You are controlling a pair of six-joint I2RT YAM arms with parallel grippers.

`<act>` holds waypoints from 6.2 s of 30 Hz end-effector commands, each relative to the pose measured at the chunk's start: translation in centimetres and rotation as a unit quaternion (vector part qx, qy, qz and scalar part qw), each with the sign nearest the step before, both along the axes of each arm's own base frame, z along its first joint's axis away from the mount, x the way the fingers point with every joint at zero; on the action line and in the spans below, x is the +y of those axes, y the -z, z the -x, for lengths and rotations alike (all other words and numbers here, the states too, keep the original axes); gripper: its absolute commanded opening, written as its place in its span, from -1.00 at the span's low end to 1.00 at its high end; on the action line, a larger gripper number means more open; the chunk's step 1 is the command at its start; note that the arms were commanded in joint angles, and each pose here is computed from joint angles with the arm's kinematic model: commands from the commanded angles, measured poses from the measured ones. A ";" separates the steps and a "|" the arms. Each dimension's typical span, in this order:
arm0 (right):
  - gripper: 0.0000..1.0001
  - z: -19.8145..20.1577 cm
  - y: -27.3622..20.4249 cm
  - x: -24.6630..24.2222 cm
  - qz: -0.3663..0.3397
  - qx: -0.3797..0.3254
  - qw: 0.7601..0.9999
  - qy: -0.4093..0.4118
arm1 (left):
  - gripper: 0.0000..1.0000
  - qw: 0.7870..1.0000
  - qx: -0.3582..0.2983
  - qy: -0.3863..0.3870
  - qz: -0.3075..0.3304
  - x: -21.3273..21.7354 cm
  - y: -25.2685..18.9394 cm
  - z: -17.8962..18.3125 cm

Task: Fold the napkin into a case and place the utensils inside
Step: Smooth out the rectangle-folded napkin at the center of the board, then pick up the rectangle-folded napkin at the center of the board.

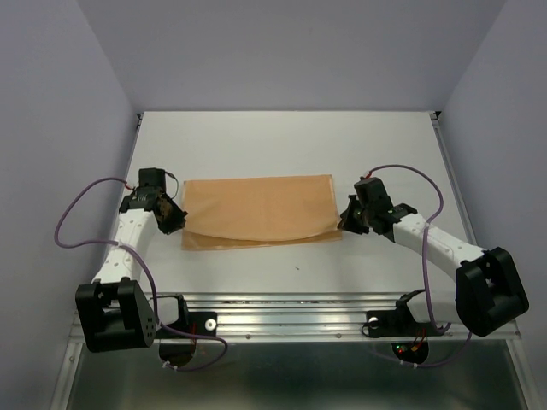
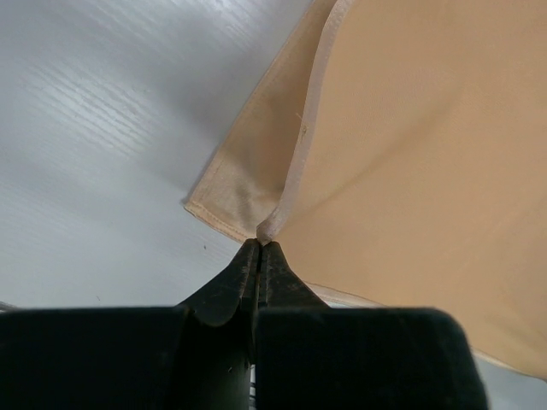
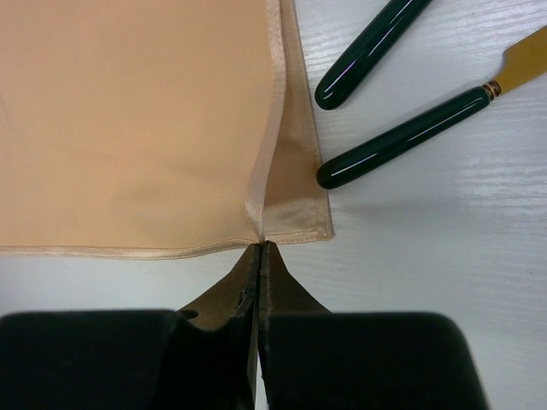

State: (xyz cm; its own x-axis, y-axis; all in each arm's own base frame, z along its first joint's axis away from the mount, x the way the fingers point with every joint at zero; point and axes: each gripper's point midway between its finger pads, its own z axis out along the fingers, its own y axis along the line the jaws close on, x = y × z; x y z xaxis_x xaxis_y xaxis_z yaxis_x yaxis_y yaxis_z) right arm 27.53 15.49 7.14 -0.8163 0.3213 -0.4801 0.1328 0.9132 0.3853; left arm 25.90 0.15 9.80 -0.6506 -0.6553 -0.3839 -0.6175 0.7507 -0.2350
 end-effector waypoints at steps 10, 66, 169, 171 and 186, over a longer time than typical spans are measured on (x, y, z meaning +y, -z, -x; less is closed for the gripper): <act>-0.59 -0.7 -0.1 0.5 0.003 -0.004 1.000 -0.003 | -0.39 1.000 0.006 0.012 0.027 -1.2 0.8 2.1; -0.49 -21.9 -2.2 13.3 -0.089 -0.088 0.988 -0.092 | -0.10 0.960 -0.110 0.242 0.084 -15.3 2.2 -23.3; -0.47 -19.8 3.5 -3.6 -0.062 -0.032 0.996 0.050 | 0.23 0.985 -0.032 0.171 0.019 -2.8 3.5 -14.5; -0.47 -19.7 3.5 -3.6 -0.063 -0.031 0.996 0.050 | 0.23 0.985 -0.016 0.172 0.020 -3.0 4.6 -12.9; -0.46 -19.5 3.5 -3.4 -0.071 -0.029 0.996 0.050 | 0.03 0.983 0.051 0.178 -0.006 -4.0 8.6 -9.7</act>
